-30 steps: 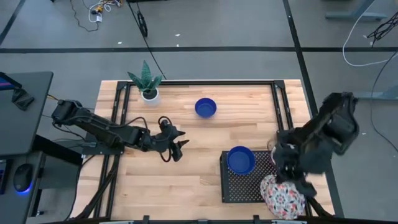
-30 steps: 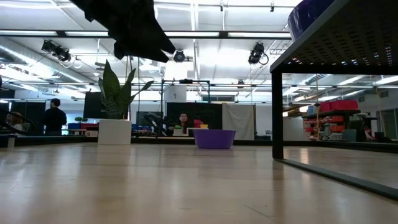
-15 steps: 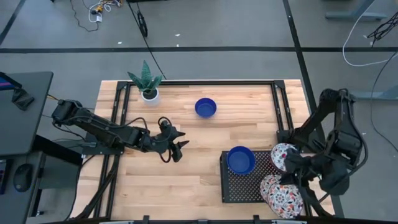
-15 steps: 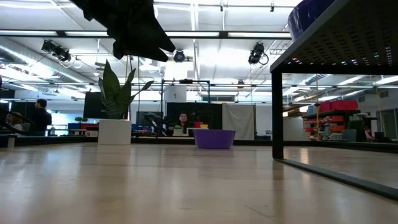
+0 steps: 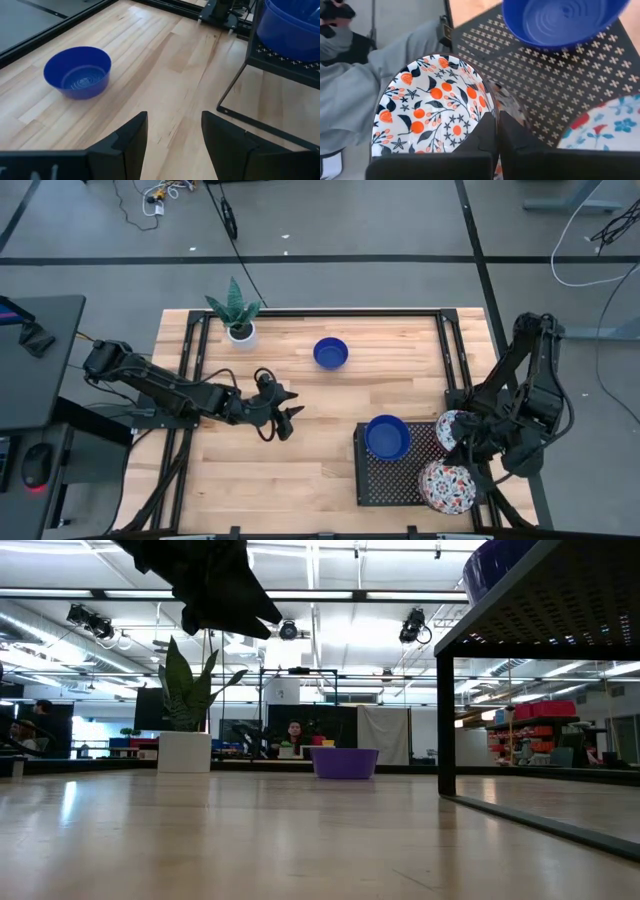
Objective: Pick & Place Mini bowls
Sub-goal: Stack the orange patterned bowl on the orange patterned bowl on the shelf
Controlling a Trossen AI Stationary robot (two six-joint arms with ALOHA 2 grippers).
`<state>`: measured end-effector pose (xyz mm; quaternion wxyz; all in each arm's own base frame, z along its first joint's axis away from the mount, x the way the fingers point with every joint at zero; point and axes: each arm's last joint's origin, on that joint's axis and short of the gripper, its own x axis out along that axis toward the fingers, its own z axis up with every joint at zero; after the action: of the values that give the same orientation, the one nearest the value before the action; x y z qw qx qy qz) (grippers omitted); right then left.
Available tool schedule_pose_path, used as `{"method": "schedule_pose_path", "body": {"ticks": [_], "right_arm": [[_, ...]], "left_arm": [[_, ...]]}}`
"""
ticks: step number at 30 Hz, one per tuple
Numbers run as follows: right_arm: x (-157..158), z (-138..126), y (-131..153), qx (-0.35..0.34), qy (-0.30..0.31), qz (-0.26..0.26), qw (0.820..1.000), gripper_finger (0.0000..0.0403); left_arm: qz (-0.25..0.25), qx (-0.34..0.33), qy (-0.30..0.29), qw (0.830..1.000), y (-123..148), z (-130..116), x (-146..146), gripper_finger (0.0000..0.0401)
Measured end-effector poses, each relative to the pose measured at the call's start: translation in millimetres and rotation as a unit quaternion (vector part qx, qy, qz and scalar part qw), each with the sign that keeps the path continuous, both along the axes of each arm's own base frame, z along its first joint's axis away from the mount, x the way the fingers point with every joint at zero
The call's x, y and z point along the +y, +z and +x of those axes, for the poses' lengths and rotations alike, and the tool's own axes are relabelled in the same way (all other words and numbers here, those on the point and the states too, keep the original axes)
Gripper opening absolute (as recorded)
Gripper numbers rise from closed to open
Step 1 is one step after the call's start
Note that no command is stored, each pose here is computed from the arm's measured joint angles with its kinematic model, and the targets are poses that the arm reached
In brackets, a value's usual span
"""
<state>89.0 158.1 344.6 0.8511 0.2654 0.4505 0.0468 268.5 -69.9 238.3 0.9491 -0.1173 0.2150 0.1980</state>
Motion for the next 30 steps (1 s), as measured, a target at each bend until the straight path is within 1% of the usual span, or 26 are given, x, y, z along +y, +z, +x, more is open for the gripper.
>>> {"method": "schedule_pose_path", "body": {"ticks": [8,14,25,30], "right_arm": [[-1,-1,-6,0.016,-0.002,0.001,1.000,0.0000],[-5,-3,-10,0.036,-0.012,-0.015,0.999,0.0000],[-5,-3,-10,0.035,-0.012,-0.015,0.999,0.0000],[0,-1,-22,0.033,-0.002,-0.013,0.999,0.0000]], "left_arm": [[0.000,0.000,0.000,1.000,0,0,0,0.0192],[0.000,0.000,0.000,1.000,0,0,0,0.0192],[0.000,0.000,-0.001,1.000,0,0,0,0.0192],[0.000,0.001,-0.001,1.000,0,0,0,0.0192]]}}
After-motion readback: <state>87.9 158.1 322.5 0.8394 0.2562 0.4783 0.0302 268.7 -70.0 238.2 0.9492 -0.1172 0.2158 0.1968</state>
